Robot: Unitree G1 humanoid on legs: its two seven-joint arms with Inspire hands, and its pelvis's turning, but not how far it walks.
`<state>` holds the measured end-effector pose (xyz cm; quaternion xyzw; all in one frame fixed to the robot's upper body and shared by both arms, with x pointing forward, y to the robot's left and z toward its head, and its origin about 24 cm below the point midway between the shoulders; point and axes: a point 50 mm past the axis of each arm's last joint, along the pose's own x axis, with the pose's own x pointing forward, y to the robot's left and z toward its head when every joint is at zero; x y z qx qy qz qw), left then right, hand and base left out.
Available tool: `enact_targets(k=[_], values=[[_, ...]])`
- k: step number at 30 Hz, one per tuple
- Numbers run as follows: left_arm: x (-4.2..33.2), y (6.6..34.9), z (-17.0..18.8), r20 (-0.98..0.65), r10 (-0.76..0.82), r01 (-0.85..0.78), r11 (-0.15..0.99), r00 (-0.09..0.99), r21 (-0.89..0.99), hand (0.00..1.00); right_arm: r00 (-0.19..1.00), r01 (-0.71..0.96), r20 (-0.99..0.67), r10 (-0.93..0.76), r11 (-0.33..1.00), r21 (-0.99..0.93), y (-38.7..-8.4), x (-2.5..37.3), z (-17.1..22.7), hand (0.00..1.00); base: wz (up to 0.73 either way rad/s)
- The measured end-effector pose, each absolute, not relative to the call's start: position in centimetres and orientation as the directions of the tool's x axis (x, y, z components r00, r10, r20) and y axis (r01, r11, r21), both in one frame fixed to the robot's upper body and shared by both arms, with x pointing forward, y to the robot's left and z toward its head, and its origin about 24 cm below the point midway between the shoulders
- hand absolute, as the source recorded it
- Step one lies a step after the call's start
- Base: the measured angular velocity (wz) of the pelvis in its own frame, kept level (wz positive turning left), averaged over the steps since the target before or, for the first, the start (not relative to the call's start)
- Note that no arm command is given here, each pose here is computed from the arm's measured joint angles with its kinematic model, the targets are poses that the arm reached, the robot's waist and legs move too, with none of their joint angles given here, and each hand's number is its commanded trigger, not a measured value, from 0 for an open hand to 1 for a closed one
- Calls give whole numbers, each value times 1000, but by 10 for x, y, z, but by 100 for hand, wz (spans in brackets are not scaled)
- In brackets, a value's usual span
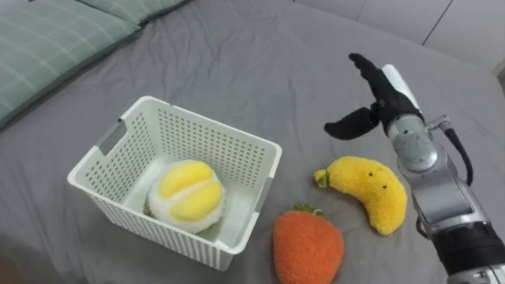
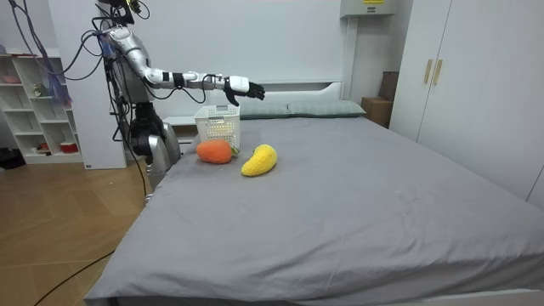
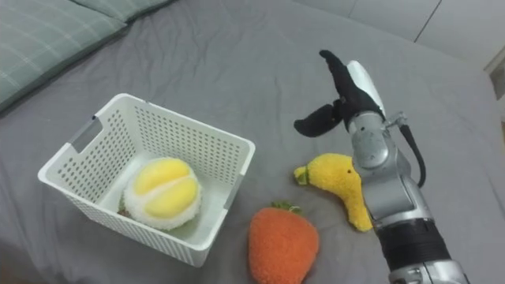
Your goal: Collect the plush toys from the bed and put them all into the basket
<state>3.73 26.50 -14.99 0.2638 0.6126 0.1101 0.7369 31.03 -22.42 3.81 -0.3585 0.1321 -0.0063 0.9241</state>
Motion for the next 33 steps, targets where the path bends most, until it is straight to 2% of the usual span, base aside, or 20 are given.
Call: enact_targets(k=[8,15,20,26,33], values=[[32,266,-150,-845,487,176,833,220,525,0,904,-125,-381,-192,735,-666,-245,293,-1,0,-15],[51,260,-152,-848,461,199,834,262,515,0,858,-95,-441,-264,762,-641,-256,283,-22,0,-4],[68,258,-150,-832,455,144,844,317,516,0,834,-72,-460,-305,767,-638,-263,296,-22,0,-2],[79,251,-150,-829,416,167,849,374,502,0,832,-45,-456,-316,781,-623,-270,303,-19,0,0],[83,253,-154,-834,425,156,852,351,500,0,810,-29,-463,-360,765,-644,-283,305,-17,0,0]])
